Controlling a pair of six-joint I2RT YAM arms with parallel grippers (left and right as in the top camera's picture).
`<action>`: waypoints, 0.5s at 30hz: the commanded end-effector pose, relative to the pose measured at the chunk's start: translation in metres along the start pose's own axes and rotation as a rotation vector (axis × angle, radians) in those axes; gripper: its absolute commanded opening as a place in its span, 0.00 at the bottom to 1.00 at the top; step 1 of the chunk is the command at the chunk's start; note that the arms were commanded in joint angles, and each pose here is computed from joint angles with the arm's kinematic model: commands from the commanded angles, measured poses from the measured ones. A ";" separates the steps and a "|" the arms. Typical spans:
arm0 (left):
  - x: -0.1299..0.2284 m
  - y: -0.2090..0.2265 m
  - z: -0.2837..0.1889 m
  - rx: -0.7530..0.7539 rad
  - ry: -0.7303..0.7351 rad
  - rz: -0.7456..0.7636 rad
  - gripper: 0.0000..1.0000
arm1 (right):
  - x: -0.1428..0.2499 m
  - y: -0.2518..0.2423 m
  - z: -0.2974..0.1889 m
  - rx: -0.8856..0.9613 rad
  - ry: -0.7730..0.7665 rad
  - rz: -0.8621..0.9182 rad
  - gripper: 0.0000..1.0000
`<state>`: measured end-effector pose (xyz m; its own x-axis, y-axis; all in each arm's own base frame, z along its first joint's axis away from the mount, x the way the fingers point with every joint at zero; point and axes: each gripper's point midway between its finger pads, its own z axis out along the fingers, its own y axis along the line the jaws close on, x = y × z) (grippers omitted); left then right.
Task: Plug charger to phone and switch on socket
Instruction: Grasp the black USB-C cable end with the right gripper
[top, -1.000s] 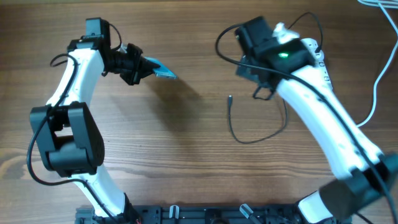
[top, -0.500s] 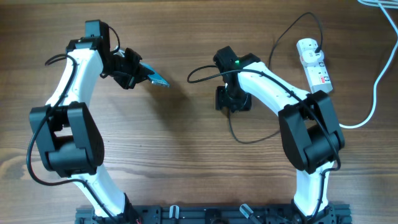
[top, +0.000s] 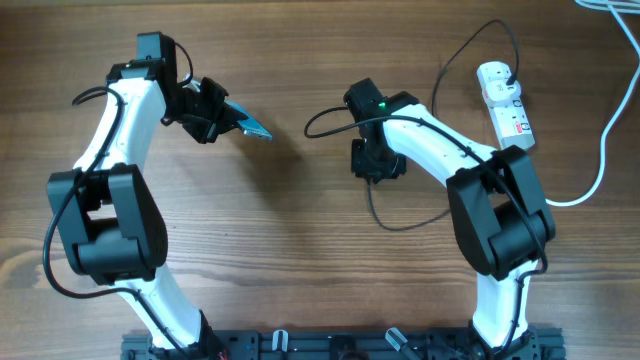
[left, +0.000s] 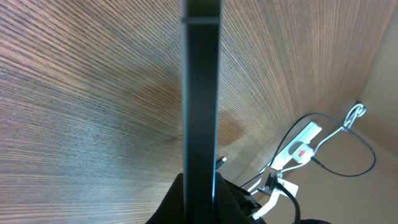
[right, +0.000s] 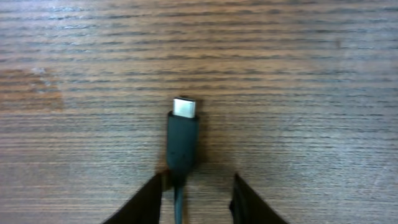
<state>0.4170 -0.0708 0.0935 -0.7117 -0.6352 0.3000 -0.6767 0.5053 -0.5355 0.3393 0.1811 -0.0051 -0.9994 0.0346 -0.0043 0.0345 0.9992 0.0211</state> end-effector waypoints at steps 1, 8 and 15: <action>0.002 -0.012 -0.012 0.030 -0.023 0.051 0.04 | 0.009 -0.005 0.016 0.018 0.030 0.007 0.29; 0.002 -0.012 -0.012 0.030 -0.023 0.051 0.04 | 0.008 -0.003 0.016 0.006 0.024 0.007 0.10; 0.001 -0.012 -0.012 0.033 -0.025 0.054 0.04 | 0.000 0.002 0.016 -0.012 -0.006 0.001 0.24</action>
<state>0.4173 -0.0708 0.0936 -0.7122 -0.6353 0.2988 -0.6759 0.5054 -0.5364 0.3473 0.1862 -0.0047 -0.9984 0.0393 -0.0415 0.0373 0.9982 0.0465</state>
